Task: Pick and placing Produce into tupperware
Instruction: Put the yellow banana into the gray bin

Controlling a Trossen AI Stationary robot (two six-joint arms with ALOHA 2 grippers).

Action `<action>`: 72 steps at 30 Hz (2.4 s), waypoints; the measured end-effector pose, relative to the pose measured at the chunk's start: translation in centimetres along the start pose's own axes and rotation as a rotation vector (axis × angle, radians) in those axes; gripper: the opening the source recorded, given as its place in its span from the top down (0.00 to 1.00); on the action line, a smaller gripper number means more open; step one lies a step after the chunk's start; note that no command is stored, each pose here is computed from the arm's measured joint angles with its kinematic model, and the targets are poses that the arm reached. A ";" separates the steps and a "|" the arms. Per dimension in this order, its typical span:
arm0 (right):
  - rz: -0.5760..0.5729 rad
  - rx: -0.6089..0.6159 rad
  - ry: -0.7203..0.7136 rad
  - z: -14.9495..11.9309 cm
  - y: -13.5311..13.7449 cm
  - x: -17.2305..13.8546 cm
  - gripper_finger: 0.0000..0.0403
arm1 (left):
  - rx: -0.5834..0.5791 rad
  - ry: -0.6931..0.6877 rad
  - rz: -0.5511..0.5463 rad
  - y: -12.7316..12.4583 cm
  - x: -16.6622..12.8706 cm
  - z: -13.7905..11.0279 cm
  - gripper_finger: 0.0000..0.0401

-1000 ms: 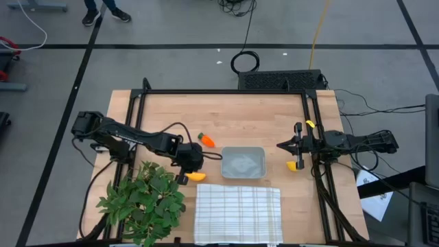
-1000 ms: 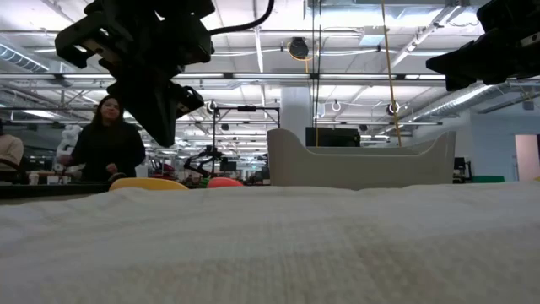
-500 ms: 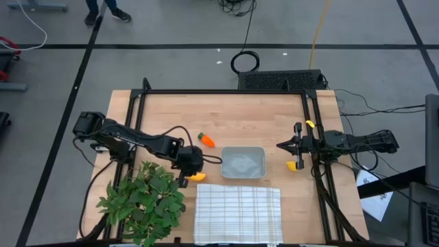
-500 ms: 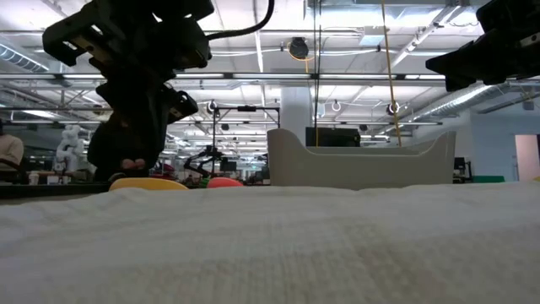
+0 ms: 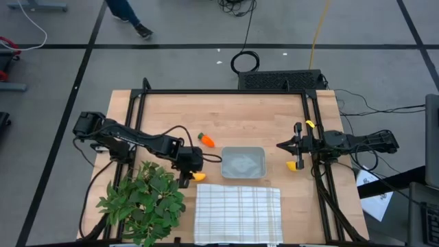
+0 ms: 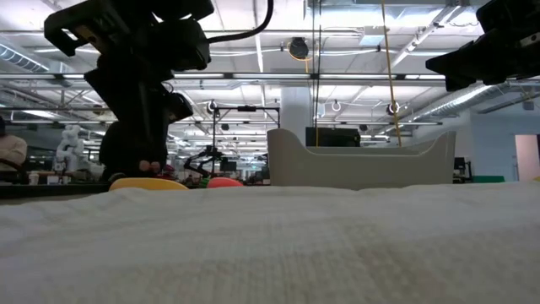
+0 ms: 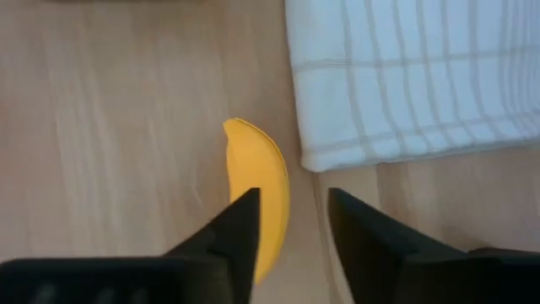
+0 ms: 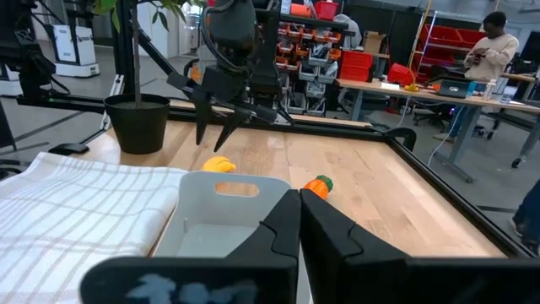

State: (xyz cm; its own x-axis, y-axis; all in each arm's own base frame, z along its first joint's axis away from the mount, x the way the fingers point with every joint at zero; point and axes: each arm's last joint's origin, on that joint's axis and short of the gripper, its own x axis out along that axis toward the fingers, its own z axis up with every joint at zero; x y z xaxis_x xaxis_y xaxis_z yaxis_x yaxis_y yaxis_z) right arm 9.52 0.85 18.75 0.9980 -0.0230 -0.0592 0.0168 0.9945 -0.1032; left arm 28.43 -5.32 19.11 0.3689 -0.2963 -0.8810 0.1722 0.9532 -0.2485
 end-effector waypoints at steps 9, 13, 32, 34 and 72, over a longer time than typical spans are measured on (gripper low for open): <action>0.000 0.008 0.000 0.0 0.0 0.0 1.00 | 0.052 0.001 0.049 -0.8 0.2 -0.1 0.27; 0.000 0.011 0.001 0.0 0.0 0.0 1.00 | 0.113 -0.008 0.124 -1.1 0.3 -0.1 0.18; 0.001 0.026 0.003 0.0 0.0 0.0 1.00 | 0.117 0.092 0.136 -0.8 3.3 -0.5 0.20; 0.001 0.026 0.004 0.0 0.0 0.0 1.00 | 0.113 0.112 0.137 -0.7 3.9 -0.7 0.20; 0.000 0.022 0.003 0.0 0.0 0.0 1.00 | 0.132 0.167 0.160 -0.1 5.7 -1.0 0.58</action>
State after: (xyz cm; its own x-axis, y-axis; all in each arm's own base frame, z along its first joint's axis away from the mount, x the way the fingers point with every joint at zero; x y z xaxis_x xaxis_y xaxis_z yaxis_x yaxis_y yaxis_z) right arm 9.52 0.85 18.72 0.9978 -0.0230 -0.0622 0.0179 0.9965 -0.0817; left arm 29.58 -7.00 13.70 0.2471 -0.1182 -0.9618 0.2454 0.9678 -0.0559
